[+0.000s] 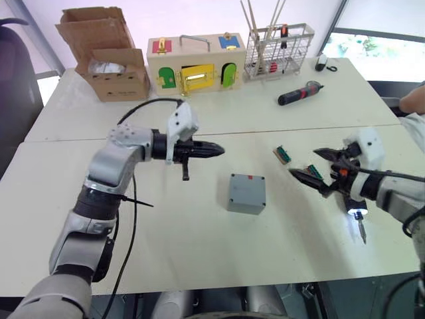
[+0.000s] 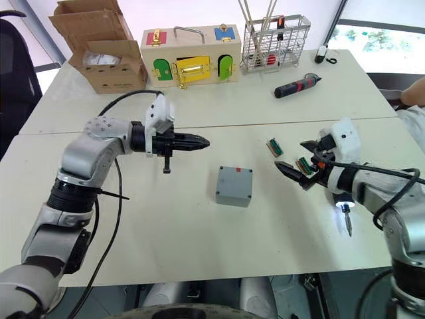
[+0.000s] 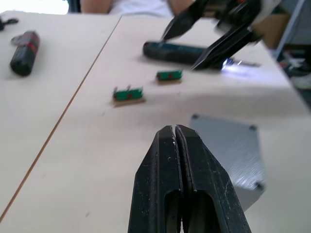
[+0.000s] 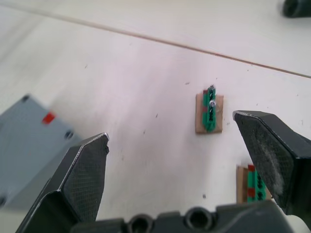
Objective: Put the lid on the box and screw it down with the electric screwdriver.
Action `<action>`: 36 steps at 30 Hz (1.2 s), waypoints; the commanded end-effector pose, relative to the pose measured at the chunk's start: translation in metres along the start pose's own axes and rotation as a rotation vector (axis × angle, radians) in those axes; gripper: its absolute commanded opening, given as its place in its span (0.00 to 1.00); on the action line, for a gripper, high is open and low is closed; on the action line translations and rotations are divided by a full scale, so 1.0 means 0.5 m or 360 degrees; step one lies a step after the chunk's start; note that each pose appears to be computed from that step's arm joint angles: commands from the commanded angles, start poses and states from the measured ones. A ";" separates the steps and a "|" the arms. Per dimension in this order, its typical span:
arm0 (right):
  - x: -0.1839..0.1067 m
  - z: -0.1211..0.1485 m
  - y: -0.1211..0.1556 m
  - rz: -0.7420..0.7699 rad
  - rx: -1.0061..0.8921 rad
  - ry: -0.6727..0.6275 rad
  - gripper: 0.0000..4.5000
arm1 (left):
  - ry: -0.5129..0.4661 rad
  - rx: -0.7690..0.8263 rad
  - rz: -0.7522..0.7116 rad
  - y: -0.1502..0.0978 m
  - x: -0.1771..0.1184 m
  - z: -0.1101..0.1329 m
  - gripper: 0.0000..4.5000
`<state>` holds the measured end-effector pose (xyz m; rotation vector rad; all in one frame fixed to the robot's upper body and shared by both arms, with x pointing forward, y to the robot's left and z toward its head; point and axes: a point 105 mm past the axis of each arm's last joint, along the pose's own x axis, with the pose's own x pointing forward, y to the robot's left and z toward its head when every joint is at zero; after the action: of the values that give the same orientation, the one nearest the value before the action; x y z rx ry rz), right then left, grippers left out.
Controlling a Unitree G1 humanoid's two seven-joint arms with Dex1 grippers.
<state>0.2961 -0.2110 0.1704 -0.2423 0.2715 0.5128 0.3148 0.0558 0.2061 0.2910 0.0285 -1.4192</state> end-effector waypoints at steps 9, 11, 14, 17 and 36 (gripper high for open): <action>0.104 -0.014 -0.041 -0.0309 0.0075 -0.0164 1.00 | 0.0155 0.0032 0.0249 -0.005 0.018 -0.035 0.00; 0.110 -0.018 -0.059 -0.0379 0.0087 -0.0163 0.89 | 0.0141 0.0012 0.0242 -0.012 0.023 -0.035 0.00; 0.115 -0.024 -0.066 -0.0377 0.0108 -0.0157 0.68 | 0.0145 0.0007 0.0244 -0.015 0.024 -0.040 0.00; 0.121 -0.028 -0.063 -0.0345 0.0140 -0.0158 0.47 | 0.0166 -0.0003 0.0259 -0.010 0.021 -0.047 0.00; 0.140 -0.041 -0.059 -0.0341 0.0166 -0.0181 0.47 | 0.0208 0.0026 0.0263 -0.004 0.026 -0.063 0.00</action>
<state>0.3619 -0.2119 0.1200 -0.1292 0.2132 0.3007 0.3188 0.0496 0.1647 0.3625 0.1422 -1.2398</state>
